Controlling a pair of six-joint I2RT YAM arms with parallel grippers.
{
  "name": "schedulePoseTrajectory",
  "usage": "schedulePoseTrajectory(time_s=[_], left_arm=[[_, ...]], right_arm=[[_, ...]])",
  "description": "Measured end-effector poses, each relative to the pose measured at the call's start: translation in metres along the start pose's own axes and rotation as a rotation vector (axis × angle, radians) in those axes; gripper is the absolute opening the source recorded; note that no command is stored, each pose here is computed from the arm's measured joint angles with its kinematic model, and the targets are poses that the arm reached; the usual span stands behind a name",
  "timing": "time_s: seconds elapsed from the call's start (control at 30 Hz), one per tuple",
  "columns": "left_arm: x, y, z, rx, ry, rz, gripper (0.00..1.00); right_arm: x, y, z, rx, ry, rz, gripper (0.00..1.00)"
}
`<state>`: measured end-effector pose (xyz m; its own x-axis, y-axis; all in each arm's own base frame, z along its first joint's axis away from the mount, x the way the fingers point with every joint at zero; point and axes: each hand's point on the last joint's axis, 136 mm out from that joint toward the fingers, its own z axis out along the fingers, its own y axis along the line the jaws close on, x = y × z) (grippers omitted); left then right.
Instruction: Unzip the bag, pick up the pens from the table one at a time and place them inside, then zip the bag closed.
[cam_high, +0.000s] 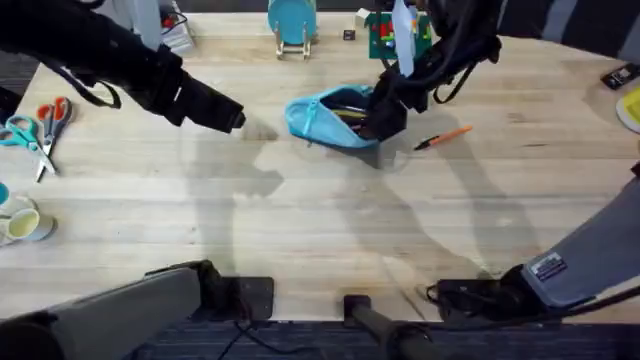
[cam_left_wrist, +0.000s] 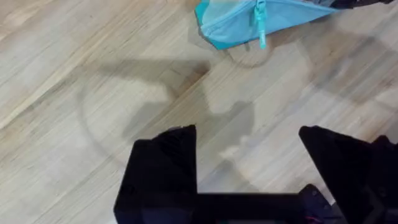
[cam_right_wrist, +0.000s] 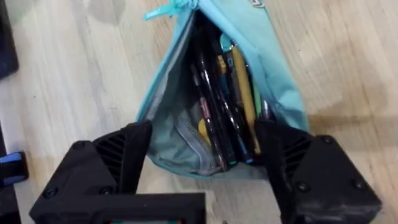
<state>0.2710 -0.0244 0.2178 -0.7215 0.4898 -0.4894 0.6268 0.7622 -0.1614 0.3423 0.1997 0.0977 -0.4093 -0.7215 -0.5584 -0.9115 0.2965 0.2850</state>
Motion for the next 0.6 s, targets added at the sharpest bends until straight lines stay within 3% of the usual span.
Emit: schedulePoseTrajectory(time_s=[0.37, 0.6], left_arm=[[0.0, 0.0, 0.0, 0.0, 0.0, 0.0, 0.995], [0.0, 0.0, 0.0, 0.0, 0.0, 0.0, 0.995]], right_arm=[[-0.005, -0.001, -0.004, 0.001, -0.012, 0.088, 0.998], [-0.024, -0.019, -0.035, 0.067, -0.078, 0.187, 0.997]])
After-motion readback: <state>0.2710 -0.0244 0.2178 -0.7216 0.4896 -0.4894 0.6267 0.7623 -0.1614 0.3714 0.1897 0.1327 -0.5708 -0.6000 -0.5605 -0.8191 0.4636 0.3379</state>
